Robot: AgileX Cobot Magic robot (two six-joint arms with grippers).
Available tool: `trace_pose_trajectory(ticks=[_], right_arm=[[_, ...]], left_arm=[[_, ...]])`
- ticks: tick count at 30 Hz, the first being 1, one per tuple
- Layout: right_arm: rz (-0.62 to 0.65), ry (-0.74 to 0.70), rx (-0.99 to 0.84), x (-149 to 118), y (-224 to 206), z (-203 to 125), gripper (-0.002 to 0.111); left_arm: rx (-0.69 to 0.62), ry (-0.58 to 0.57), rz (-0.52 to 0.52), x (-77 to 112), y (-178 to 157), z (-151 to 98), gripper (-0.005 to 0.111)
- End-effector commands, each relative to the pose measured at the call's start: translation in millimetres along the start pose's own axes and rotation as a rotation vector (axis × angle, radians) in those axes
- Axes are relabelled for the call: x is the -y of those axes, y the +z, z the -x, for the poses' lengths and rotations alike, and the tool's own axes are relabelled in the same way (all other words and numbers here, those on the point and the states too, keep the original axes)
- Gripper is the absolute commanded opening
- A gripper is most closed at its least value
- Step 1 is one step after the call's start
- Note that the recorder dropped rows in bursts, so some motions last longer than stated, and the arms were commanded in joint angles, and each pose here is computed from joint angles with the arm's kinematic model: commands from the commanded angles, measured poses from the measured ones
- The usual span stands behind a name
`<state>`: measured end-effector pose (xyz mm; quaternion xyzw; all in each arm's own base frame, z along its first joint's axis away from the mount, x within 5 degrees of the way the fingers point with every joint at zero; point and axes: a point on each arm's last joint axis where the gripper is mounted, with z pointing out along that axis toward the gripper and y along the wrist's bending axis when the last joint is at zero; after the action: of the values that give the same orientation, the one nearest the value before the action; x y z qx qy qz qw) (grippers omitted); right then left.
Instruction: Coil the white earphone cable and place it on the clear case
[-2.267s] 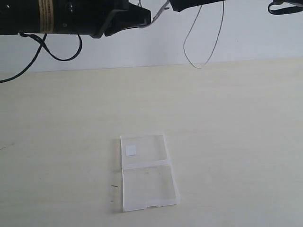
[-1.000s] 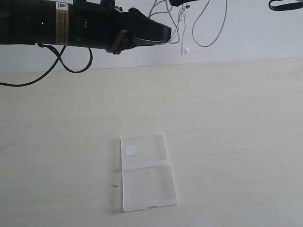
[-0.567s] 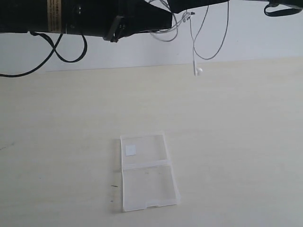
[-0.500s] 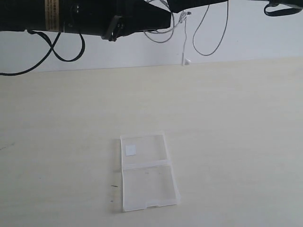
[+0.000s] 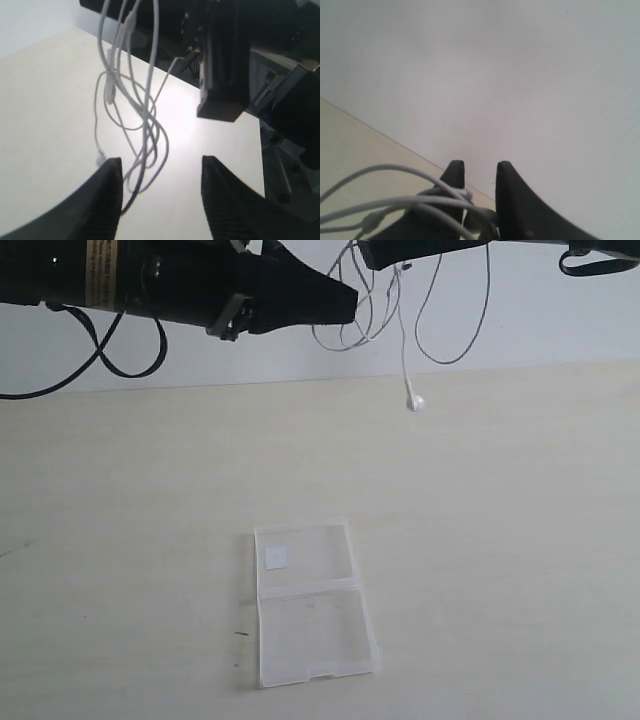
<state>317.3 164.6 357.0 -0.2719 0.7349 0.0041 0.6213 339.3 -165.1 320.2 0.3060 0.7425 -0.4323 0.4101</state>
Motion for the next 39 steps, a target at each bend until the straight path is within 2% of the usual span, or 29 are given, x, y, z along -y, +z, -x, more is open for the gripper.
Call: trace_pose_trajectory(ticks=[1, 8, 21, 24, 27, 29, 32, 33, 35, 39], right_arm=[[-0.006, -0.008, -0.003, 1.7, -0.2, -1.0, 0.000], [-0.002, -0.008, -0.001, 1.4, -0.2, -0.8, 0.000], [-0.026, -0.010, -0.014, 3.5, -0.2, -1.9, 0.000], [-0.026, -0.016, -0.014, 3.5, -0.2, -1.9, 0.000], [-0.026, -0.026, -0.014, 3.5, -0.2, -1.9, 0.000], [-0.026, -0.026, -0.012, 3.7, -0.8, -1.4, 0.000], [-0.026, -0.023, -0.012, 3.7, -0.8, -1.4, 0.000], [-0.026, -0.023, -0.012, 3.7, -0.8, -1.4, 0.000], [-0.007, -0.014, -0.002, 1.9, -0.8, -0.5, 0.000], [0.014, -0.016, 0.006, -11.4, -4.1, 4.7, 0.000]], left_arm=[[-0.002, -0.013, 0.038, -1.0, -2.4, 2.6, 0.049], [0.025, -0.016, 0.126, -10.2, -4.4, 4.6, 0.049], [0.036, -0.003, 0.116, -5.1, -9.9, 8.9, 0.049], [0.046, -0.005, 0.128, -8.7, -16.8, 10.9, 0.049], [0.051, -0.027, 0.136, -18.5, -28.6, 10.2, 0.043], [0.049, -0.053, 0.155, -28.0, -37.5, 5.1, 0.032], [0.052, -0.104, 0.217, -47.4, -55.1, -6.1, 0.004], [0.053, -0.117, 0.245, -55.7, -63.5, -11.7, 0.000], [0.060, -0.151, 0.296, -67.4, -75.4, -19.2, 0.000], [0.077, -0.228, 0.480, -96.7, -105.0, -41.7, 0.000]])
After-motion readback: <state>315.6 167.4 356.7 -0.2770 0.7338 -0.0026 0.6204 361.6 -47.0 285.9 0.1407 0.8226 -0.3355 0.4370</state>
